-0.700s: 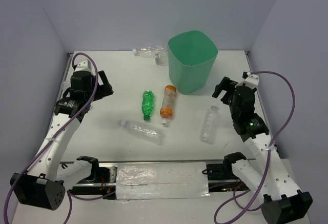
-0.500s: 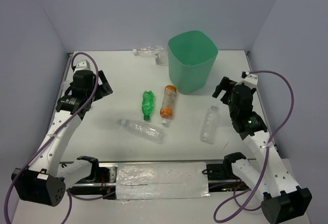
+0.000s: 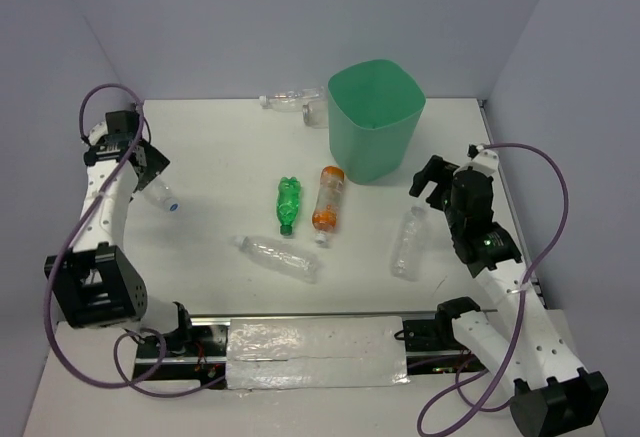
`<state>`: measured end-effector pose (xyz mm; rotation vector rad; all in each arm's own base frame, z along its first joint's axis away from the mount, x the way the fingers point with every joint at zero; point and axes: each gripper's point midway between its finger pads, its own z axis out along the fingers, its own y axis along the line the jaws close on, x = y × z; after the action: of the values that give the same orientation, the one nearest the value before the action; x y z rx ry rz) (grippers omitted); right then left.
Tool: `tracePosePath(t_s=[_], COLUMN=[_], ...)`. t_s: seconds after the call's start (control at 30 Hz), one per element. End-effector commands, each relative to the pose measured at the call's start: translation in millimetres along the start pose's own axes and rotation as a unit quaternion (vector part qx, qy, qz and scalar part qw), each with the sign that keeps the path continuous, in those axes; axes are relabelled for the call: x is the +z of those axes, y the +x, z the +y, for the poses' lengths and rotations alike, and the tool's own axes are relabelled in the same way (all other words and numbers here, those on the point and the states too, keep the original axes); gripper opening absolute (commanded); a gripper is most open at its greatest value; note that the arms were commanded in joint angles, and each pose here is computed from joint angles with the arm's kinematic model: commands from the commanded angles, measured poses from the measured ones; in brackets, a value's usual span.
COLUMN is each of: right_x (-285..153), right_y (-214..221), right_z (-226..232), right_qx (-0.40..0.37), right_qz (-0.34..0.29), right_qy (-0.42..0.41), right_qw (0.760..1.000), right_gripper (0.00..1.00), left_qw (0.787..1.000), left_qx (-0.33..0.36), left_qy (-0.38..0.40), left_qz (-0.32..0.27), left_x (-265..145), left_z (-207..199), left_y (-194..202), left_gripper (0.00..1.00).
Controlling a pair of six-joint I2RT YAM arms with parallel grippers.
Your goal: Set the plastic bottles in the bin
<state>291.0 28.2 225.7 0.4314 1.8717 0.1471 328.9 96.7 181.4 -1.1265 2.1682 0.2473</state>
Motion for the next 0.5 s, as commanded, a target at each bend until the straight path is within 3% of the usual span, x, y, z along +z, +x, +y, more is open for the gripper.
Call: tracePosePath(t_s=[0.0, 0.13, 0.47], right_x=[-2.6, -0.3, -0.9], right_y=[1.5, 4.7, 4.6], right_z=[29.0, 32.8, 29.3], right_qx=[0.007, 0.010, -0.013], right_qz=[0.007, 0.016, 0.025], right_qy=[-0.082, -0.086, -0.078], right_qw=[0.997, 0.996, 0.997], right_gripper=[1.00, 1.00, 1.00], left_qw=[0.999, 0.996, 0.993], left_qx=[-0.035, -0.030, -0.031], left_qy=[-0.010, -0.033, -0.068], left_qz=[0.026, 0.076, 0.096], left_x=[19.0, 62.6, 118.7], left_z=[-1.4, -7.1, -17.8], left_y=[-13.5, -9.7, -14.1], left_gripper=[0.99, 0.99, 0.99])
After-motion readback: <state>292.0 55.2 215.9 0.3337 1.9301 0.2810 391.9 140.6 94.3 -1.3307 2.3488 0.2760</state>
